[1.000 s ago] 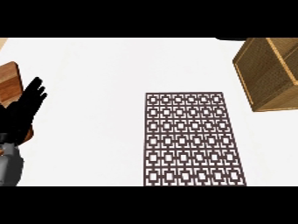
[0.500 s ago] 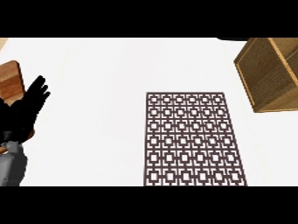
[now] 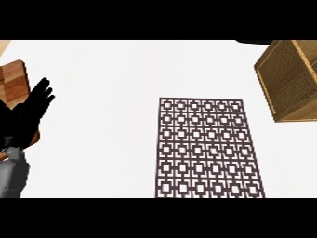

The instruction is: Pick the tomato from the placemat and place it in the basket

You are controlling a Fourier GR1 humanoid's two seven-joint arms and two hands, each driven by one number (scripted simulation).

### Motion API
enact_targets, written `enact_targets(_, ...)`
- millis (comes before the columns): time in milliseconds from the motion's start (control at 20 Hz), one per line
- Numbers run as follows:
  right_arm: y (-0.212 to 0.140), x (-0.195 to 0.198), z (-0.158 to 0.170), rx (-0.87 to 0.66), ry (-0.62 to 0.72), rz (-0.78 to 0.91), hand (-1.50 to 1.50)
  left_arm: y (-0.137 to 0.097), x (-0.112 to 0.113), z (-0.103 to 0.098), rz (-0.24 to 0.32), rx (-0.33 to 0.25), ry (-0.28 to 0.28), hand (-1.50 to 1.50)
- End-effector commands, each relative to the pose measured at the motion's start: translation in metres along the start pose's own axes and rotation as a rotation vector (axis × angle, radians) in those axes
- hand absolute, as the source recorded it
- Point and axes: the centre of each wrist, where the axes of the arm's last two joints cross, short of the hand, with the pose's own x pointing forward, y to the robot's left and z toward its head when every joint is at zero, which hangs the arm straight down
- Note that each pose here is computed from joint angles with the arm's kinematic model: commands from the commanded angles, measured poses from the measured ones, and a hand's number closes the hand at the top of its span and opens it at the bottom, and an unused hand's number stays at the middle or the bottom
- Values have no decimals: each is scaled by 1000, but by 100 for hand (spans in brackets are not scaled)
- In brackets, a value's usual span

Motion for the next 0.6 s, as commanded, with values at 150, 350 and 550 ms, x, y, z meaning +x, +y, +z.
enact_targets(150,-56,47,-20,-205,-41,-13,150,-4,15,-6,-2,-12,-13,0)
enact_targets(350,-74,38,-54,-309,33,99,150,-6,6,-2,-15,-14,-16,0)
enact_targets(550,-111,31,-94,-353,90,141,150,2,2,-7,-7,-18,-1,0)
